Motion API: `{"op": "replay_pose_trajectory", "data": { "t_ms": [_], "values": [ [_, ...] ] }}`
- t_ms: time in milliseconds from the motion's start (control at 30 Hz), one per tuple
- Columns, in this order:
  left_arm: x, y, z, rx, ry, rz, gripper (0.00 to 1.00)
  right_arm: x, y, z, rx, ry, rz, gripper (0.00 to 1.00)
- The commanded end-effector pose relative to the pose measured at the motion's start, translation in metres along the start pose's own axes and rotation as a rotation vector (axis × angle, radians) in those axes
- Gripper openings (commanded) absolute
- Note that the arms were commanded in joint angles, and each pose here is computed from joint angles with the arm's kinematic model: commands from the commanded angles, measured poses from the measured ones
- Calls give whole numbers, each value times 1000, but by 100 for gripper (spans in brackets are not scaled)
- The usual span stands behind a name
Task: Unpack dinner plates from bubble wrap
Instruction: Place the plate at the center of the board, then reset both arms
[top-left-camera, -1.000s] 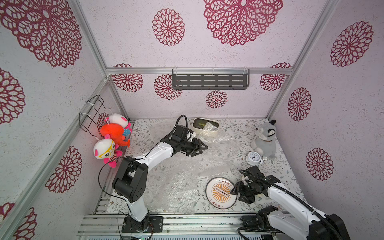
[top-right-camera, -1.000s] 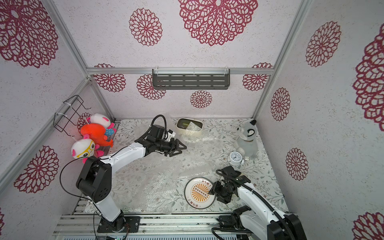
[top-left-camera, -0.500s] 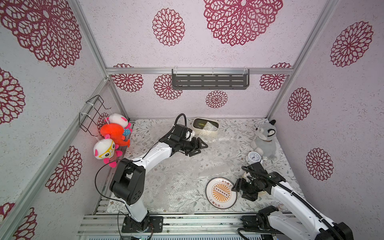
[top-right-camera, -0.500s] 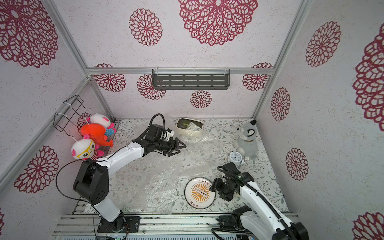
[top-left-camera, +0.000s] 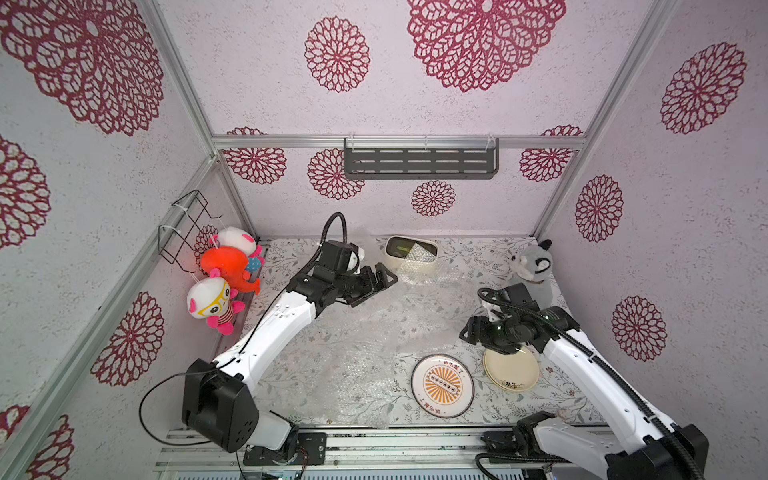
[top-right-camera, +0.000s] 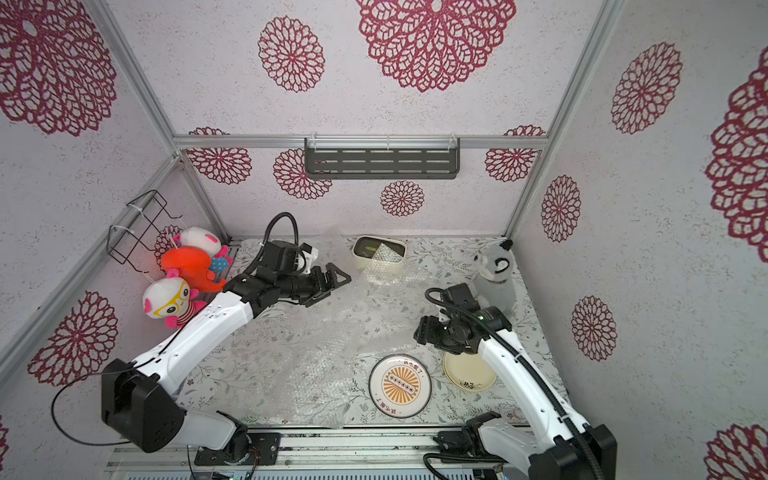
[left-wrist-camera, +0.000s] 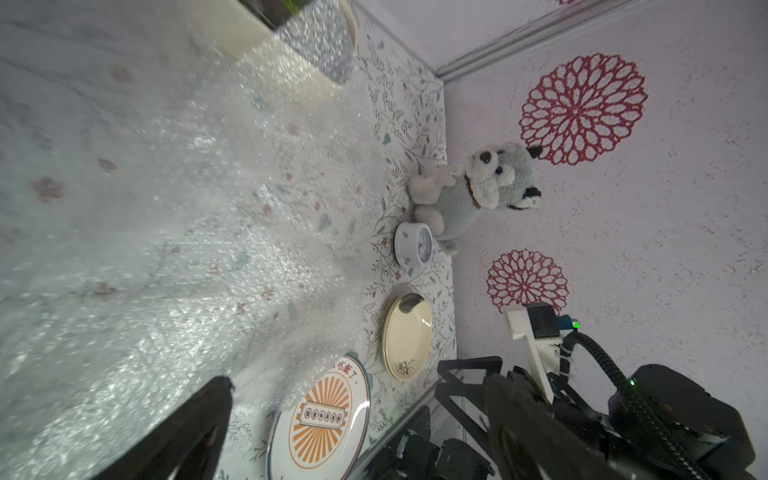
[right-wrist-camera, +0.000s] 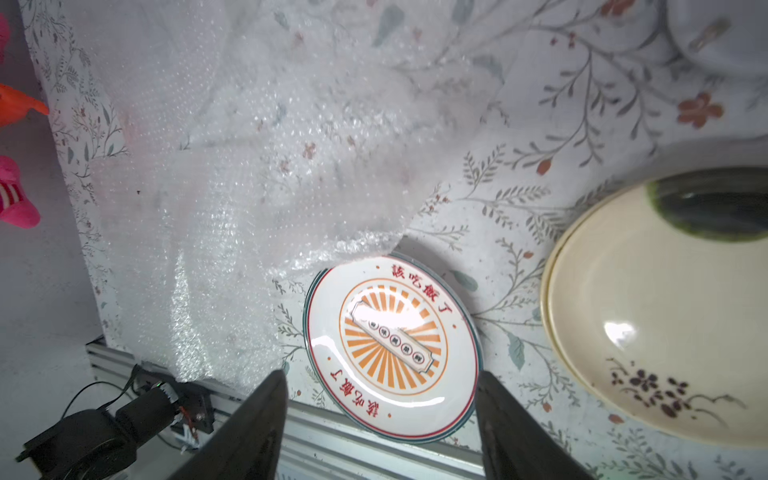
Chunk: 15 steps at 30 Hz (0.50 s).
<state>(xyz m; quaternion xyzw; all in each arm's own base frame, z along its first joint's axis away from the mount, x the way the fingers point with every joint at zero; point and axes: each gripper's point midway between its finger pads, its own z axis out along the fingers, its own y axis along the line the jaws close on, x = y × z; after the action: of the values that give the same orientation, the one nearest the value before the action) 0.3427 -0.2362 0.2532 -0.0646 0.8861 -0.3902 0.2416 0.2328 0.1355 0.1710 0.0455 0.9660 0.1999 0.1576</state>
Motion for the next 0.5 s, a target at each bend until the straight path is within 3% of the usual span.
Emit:
{"op": "replay_pose_trajectory", "data": {
  "t_ms": [0, 267, 333, 400, 433, 467],
  "values": [
    [-13, 22, -30, -147, -110, 40, 98, -29, 6, -11, 43, -76, -140, 73],
    [-26, 47, -74, -264, -259, 62, 98, -102, 51, -44, -92, -456, -289, 72],
    [-29, 52, -84, -293, -310, 84, 98, -115, 52, -56, -114, -588, -262, 74],
    [-32, 56, -96, -317, -366, 122, 98, -124, 44, -68, -98, -696, -208, 87],
    [-34, 56, -103, -323, -402, 149, 98, -127, 40, -74, -87, -744, -182, 98],
    [-35, 55, -110, -325, -437, 171, 98, -130, 36, -79, -76, -786, -165, 99]
  ]
}}
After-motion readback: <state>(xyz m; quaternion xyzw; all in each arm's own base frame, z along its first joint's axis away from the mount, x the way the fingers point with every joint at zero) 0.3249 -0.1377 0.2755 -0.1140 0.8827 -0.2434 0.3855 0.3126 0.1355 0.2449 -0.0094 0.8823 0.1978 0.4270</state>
